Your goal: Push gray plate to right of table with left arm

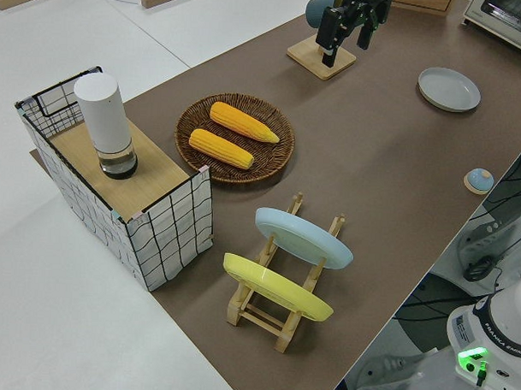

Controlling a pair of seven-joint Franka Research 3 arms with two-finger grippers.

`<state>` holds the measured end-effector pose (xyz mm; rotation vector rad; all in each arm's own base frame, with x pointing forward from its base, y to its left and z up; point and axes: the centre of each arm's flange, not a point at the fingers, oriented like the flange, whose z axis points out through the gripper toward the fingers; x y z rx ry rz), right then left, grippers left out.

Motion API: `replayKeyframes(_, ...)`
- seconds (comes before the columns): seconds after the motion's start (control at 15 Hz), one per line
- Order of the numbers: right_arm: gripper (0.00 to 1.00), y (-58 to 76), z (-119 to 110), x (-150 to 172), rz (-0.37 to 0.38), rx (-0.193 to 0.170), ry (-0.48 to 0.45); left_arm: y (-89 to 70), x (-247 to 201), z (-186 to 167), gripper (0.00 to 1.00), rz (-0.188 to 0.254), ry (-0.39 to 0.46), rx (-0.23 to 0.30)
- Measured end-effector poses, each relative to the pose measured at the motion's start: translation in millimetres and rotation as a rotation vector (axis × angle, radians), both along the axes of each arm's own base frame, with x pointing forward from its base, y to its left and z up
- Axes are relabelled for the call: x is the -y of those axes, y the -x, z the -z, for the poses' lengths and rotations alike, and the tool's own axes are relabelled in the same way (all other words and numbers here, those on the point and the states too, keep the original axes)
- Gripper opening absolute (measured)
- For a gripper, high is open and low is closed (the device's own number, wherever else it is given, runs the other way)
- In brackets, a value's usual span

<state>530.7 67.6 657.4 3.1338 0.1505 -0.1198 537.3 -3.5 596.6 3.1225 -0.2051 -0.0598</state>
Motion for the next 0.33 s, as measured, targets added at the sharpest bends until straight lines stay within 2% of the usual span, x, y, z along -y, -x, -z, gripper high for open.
replayKeyframes(0.33, 0.99, 0.0, 0.0, 0.0, 0.0, 0.0, 0.0, -0.5, -10.8, -12.0, 1.0, -0.014, 0.0, 0.019)
